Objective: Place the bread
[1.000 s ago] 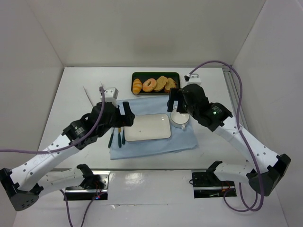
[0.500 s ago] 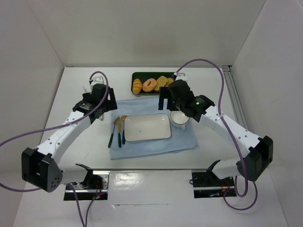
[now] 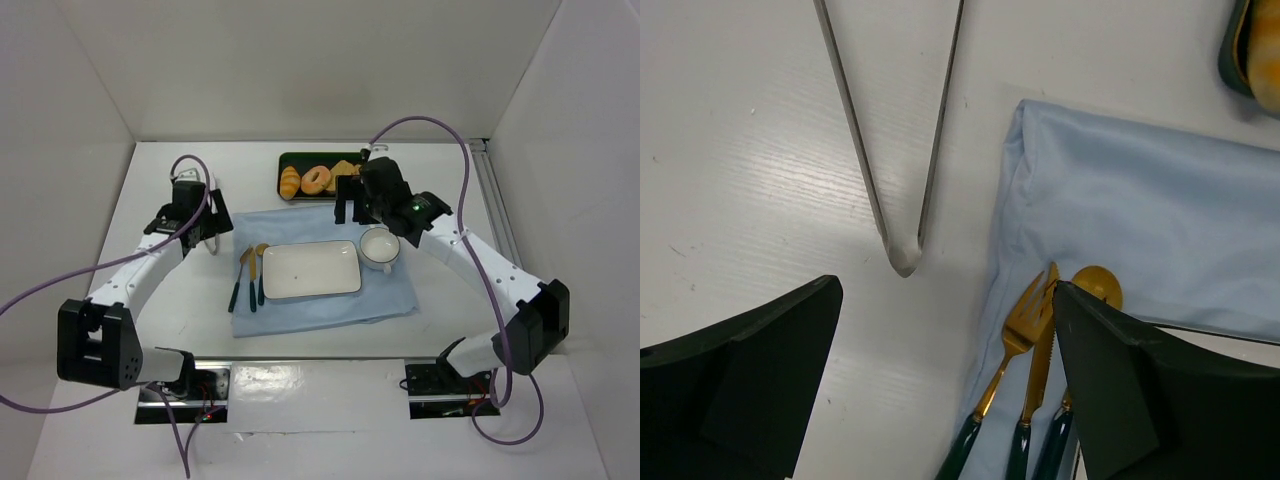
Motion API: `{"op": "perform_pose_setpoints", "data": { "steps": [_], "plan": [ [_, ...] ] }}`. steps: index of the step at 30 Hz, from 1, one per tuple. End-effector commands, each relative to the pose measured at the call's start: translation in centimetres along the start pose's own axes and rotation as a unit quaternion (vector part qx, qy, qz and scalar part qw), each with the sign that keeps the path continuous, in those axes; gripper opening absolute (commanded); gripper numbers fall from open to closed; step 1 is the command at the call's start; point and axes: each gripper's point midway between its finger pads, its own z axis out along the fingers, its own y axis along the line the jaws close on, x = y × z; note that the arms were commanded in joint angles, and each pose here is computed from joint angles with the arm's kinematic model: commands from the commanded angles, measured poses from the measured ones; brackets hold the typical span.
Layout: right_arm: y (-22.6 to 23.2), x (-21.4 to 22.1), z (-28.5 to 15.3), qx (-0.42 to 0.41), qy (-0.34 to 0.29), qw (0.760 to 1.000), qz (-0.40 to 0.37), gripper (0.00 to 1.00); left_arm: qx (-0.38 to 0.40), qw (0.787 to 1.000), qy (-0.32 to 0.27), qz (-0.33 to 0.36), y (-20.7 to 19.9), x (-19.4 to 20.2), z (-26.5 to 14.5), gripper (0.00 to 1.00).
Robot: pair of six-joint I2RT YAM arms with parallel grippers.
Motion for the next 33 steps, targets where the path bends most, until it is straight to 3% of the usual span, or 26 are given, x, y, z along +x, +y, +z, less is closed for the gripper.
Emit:
{"op": "perform_pose_setpoints", "data": {
  "steps": [1, 15, 33],
  "plan": [
    [1.1, -3.7, -0.2, -0.031, -0.053, 0.998, 0.002, 1.0, 0.027, 1.0, -0.007, -0.005, -0.5, -0.4, 1.1, 1.0],
    [-0.6, -3.8, 1.6, -0.055, -0.051, 0.997, 0.017, 1.0, -0.006, 1.0, 0.023, 0.001, 0.5, -0.4, 5.2, 1.0],
    [-3.6, -2.8, 0.1, -0.039, -0.05, 0.998, 0.025, 1.0, -0.053, 0.995, 0.081, -0.021, 2.0, 3.9, 9.8, 1.0]
  ]
}}
